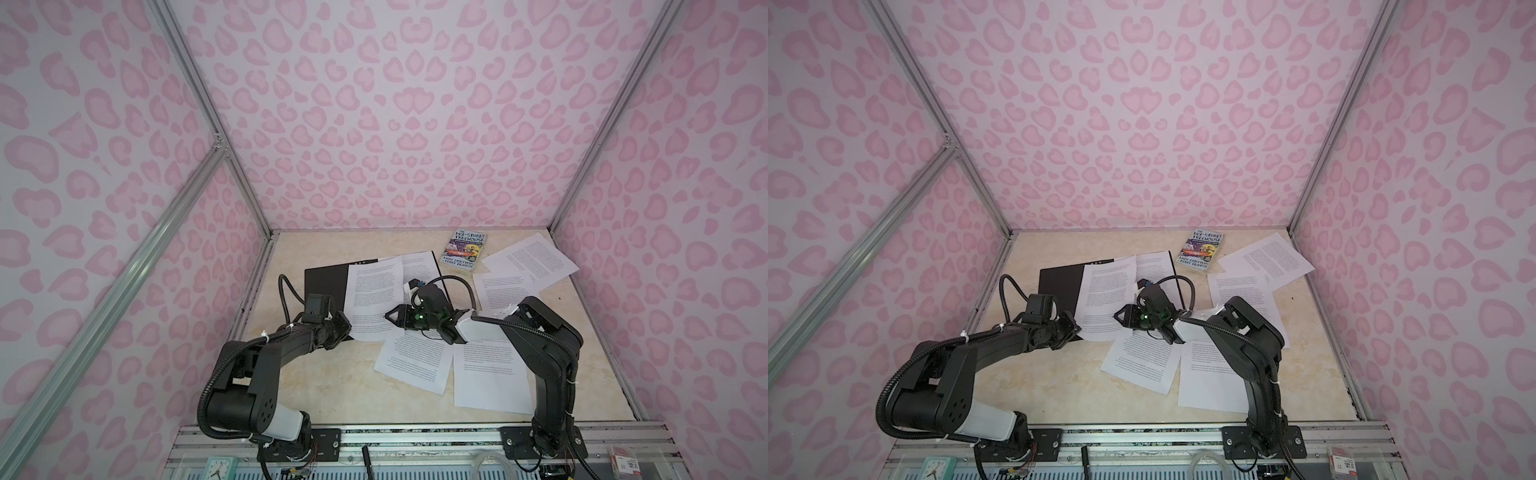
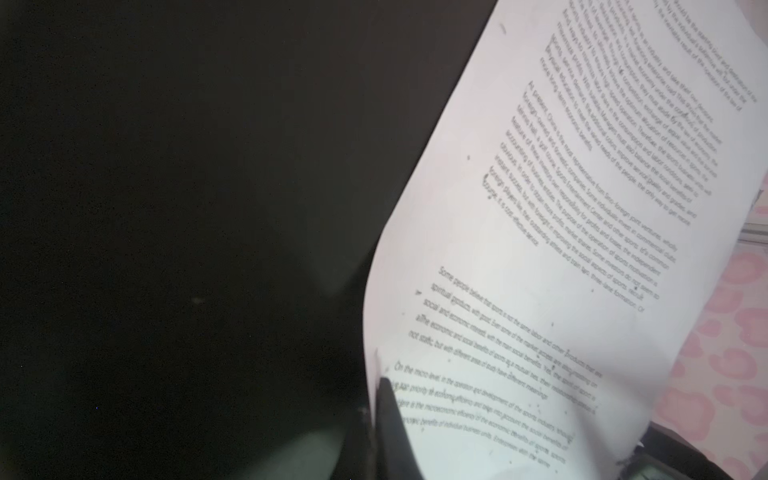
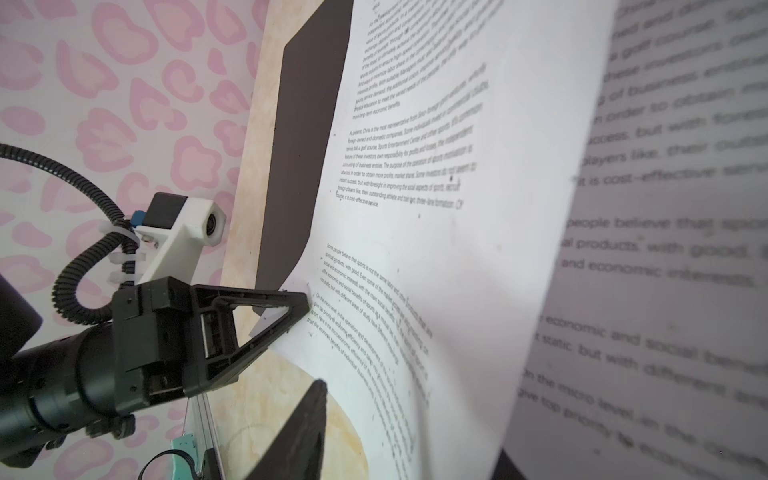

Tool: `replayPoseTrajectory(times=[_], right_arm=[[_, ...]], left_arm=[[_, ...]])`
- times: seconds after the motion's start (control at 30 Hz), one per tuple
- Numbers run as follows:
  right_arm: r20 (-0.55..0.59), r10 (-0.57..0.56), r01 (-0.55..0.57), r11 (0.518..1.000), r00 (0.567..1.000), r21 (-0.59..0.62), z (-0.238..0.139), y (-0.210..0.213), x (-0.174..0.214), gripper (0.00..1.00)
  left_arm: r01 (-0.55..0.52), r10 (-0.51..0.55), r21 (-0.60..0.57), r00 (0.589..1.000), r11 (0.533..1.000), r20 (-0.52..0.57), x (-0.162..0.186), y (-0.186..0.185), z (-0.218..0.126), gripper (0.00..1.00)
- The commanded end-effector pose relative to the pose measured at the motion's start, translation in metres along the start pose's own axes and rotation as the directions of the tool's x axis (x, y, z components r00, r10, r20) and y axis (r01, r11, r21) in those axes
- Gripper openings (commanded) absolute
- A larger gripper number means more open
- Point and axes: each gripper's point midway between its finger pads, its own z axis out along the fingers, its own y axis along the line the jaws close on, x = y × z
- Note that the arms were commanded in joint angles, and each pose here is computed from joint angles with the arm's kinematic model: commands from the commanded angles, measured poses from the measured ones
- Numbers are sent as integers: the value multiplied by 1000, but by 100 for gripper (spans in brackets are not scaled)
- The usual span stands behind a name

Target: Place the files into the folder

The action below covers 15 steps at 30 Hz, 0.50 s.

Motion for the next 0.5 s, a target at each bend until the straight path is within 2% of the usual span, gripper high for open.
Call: replayPoseTrajectory(times=[0.0,0.23,0.4,0.47], right_arm=[[45,20,-20,1000,999,-6,-1,1,-4,45],[46,42,-43,999,998,11,2,-4,-3,36],[48,53,-54,998,997,15,3,-5,-3,25],[44,54,-55,998,998,21,3,-5,-3,17]], left_arm=[[-1,1,15,1000,1000,5,-3,-5,0,3],[-2,1,22,1000,1000,4,-3,-6,0,3],[-4,4,26,1000,1000,1,-2,-7,0,3],[-4,4,30,1000,1000,3,-3,-8,-1,3]])
